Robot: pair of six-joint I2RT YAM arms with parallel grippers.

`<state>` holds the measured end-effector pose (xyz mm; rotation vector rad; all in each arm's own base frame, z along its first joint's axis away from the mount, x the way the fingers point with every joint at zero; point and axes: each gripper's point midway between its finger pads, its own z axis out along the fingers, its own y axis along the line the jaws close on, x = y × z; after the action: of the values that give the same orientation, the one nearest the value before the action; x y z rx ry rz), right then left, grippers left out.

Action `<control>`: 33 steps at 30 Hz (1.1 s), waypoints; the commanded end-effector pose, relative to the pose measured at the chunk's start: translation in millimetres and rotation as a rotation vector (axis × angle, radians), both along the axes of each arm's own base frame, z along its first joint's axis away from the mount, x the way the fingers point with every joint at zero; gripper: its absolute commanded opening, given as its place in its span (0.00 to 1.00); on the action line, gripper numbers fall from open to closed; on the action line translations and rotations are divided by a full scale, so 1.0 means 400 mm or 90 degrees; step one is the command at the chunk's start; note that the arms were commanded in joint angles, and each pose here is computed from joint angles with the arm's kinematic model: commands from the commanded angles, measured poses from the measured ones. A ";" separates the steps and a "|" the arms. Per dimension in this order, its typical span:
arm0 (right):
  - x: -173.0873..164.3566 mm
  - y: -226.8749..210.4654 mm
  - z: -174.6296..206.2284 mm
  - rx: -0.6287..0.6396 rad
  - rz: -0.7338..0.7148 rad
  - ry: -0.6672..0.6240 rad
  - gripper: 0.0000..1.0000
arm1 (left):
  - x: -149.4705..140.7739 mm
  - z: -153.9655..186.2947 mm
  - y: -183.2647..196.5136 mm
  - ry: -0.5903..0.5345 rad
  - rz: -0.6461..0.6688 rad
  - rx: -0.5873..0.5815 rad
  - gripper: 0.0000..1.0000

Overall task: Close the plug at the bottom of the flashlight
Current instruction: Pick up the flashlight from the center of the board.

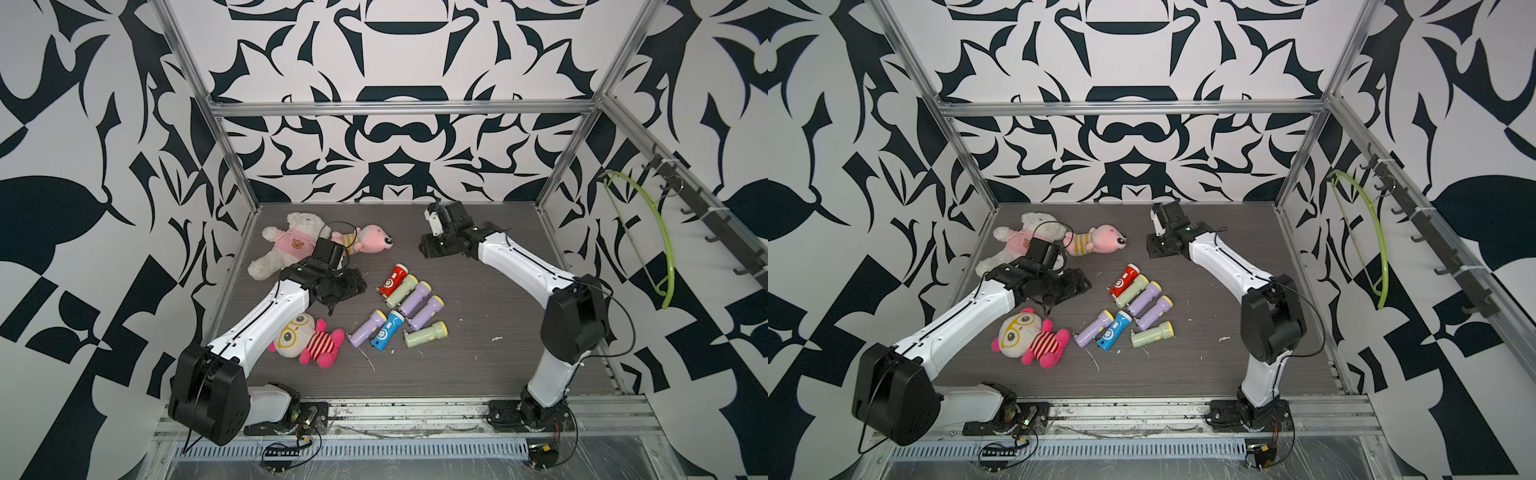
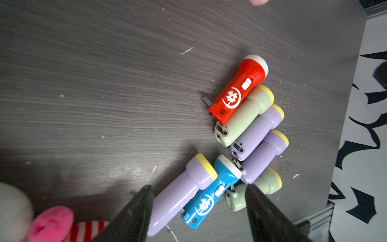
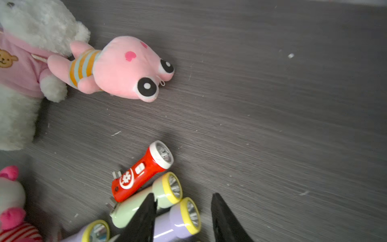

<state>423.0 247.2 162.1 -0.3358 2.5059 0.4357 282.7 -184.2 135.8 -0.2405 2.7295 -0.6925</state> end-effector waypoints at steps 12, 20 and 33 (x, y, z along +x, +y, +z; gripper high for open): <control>0.024 0.162 -0.053 0.017 0.081 0.029 0.39 | 0.008 -0.126 -0.131 0.117 -0.034 -0.109 0.67; 0.052 0.187 -0.094 0.007 0.097 0.044 0.39 | 0.050 -0.180 -0.188 0.161 -0.044 -0.140 0.67; 0.065 0.211 -0.172 0.007 0.109 0.076 0.43 | 0.110 -0.215 -0.240 0.175 -0.044 -0.168 0.70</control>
<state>442.2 322.6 67.6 -0.5206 2.6617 0.4999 317.3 -269.2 44.0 -0.3474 2.9308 -1.0666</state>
